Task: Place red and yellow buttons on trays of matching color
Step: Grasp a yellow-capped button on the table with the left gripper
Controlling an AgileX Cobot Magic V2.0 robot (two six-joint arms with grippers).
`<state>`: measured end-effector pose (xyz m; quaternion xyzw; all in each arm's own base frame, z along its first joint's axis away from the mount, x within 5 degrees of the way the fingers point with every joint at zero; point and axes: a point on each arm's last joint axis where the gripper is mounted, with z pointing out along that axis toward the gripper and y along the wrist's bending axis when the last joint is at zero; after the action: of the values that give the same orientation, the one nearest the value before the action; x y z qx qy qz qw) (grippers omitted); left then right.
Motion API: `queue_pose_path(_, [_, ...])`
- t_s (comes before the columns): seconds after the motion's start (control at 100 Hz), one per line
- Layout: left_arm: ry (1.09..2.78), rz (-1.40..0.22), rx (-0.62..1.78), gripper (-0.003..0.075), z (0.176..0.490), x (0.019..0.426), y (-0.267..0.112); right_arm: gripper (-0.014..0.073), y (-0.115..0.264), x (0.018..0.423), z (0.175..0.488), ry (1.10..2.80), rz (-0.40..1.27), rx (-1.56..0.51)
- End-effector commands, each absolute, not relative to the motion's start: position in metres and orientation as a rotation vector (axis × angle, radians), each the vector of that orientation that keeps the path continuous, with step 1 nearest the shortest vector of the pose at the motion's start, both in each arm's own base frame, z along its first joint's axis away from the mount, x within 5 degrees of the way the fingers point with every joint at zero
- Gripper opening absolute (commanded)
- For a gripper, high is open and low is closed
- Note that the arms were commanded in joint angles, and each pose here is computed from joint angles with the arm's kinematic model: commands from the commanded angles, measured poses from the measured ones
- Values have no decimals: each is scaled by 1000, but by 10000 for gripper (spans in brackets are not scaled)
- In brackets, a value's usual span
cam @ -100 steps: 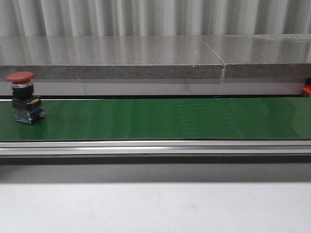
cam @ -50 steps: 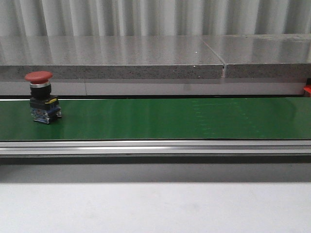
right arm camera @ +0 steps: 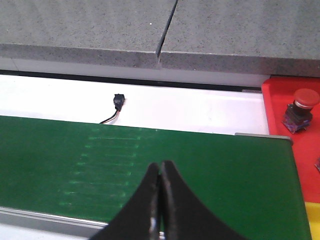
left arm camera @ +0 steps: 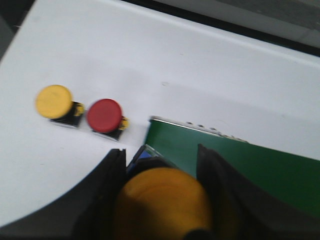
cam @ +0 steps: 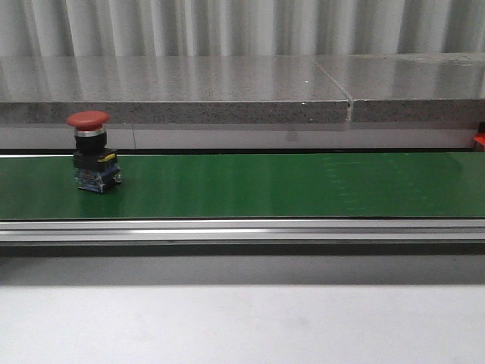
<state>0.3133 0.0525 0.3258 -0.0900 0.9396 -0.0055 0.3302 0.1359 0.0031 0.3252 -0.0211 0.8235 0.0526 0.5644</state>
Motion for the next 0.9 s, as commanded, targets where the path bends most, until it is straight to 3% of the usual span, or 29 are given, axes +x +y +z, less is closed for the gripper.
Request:
queue_pose_path(0.0, [2368,-39,-165,-21,339,312,34,-69,1,136,338,1859,100,-33])
queue_pose_path(0.21, [2365,-65,-97,-21,311,312,13,-69,1,136,338,1859,100,-33])
queue_pose_path(0.75, [2516,-79,-115,-18,263,327,13,-69,1,136,338,1859,100,-33])
queue_pose_path(0.82, [2515,-80,-114,15,264,327,12,-69,1,136,338,1859,100,-33])
queue_pose_path(0.89, [2510,-79,-114,110,265,327,12,-69,1,136,338,1859,100,-33])
